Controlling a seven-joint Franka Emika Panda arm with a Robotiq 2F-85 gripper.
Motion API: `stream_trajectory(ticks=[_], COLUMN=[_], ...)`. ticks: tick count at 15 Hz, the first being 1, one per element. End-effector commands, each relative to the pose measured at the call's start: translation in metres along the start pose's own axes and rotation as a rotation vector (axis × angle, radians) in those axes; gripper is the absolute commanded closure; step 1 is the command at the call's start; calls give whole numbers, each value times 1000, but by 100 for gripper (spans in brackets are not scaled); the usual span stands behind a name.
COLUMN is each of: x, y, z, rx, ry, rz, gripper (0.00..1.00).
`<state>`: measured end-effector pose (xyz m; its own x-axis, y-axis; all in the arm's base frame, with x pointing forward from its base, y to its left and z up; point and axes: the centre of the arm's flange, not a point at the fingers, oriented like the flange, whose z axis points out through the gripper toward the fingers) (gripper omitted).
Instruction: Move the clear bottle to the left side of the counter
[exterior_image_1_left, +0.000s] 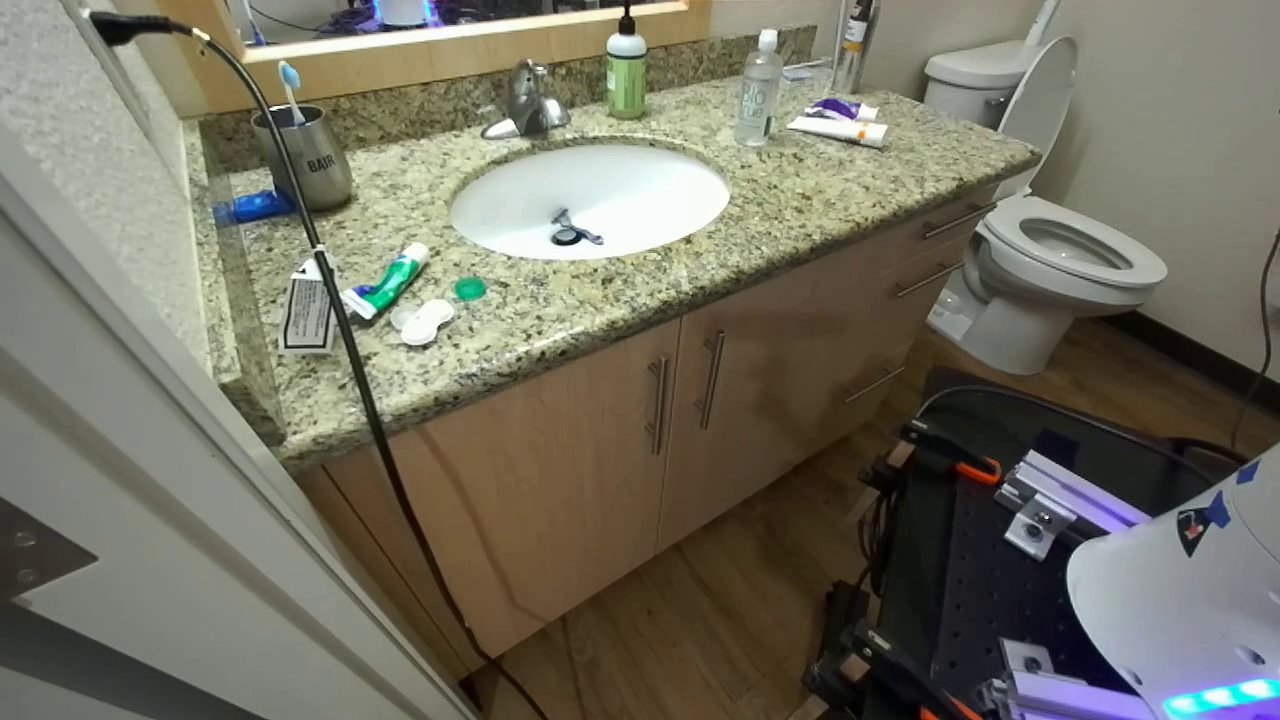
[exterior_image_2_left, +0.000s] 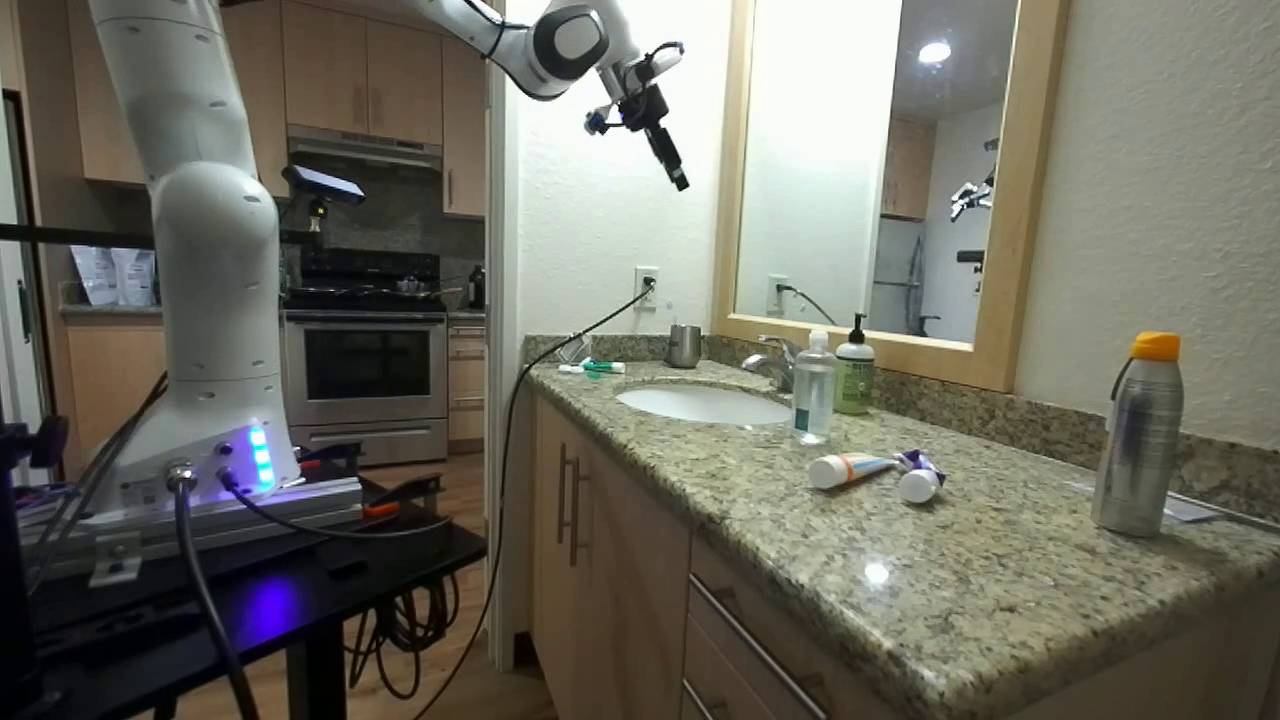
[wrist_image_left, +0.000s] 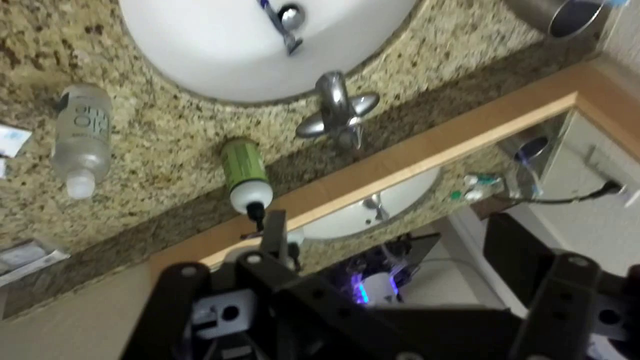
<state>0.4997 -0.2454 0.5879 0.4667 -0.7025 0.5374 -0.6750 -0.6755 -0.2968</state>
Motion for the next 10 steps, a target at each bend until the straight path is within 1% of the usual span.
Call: stream_trajectory(ticks=[1,3,5,6,8,10], x=[92,131,159,170,170,161], y=[9,39,79,98,134,157], z=[13,23,45,60,96,129], rx=[-135,-207,-288,-325,-392,-417], ry=[106,167,156,134,63,-37], rz=[104,171,253,294,365,439], gripper=[0,0,0,0,0,0])
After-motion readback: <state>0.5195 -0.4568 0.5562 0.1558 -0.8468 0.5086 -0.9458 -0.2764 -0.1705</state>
